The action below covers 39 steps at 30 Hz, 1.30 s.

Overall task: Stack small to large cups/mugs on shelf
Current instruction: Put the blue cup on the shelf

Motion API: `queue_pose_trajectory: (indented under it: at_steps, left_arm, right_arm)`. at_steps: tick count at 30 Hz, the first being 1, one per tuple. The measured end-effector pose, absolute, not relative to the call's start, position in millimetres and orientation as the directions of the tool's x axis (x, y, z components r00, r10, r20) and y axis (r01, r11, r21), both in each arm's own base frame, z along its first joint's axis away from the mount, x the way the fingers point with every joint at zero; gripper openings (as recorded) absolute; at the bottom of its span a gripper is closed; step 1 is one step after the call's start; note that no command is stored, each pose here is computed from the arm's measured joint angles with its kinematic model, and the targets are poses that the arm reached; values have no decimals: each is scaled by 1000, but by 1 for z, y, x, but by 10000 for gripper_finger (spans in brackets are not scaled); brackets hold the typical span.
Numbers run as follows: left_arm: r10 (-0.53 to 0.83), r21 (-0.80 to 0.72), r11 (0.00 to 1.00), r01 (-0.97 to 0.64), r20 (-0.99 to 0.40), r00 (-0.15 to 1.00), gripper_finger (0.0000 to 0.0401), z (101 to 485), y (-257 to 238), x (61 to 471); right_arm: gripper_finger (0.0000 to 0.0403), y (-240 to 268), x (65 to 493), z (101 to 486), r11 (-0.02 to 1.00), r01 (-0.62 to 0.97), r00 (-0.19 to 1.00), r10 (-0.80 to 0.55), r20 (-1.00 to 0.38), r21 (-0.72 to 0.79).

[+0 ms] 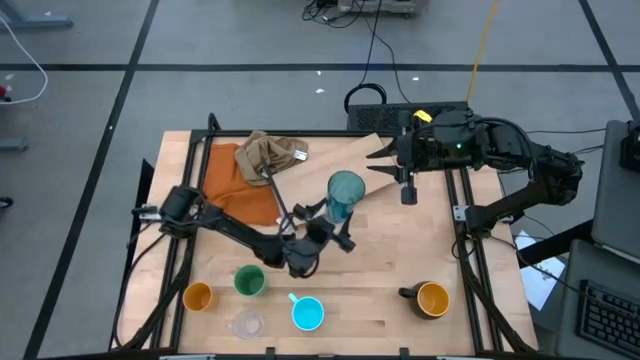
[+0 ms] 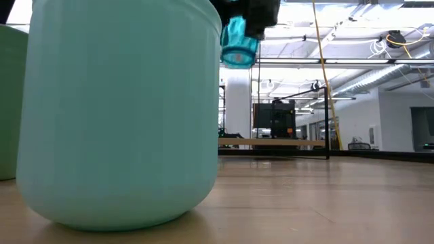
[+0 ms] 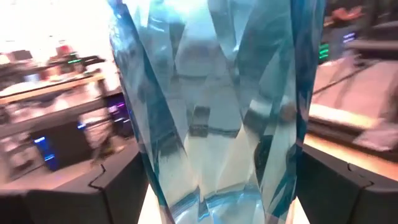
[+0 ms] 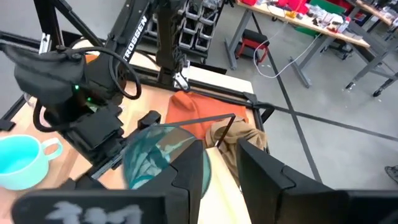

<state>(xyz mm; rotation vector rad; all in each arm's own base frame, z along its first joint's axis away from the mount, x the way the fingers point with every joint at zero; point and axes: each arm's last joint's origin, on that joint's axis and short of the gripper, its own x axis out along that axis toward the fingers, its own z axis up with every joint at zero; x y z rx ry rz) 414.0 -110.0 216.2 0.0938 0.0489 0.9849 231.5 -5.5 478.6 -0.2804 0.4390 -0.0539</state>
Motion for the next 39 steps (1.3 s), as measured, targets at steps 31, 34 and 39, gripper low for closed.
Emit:
queue_pose_trajectory:
  at_steps: [31,34,39]
  left_arm:
    - [965,-51,264,-963,0,264,328,163,-85,418]
    - [967,-61,253,-965,0,254,328,163,-80,419]
    - [972,-62,233,-970,-1,234,328,155,-71,421]
  right_arm:
    - [86,-5,230,477,956,-22,897,-110,-428,-292]
    - [86,-5,230,477,956,-22,897,-110,-428,-292]
    - [86,-5,230,477,956,-23,897,-110,-429,-292]
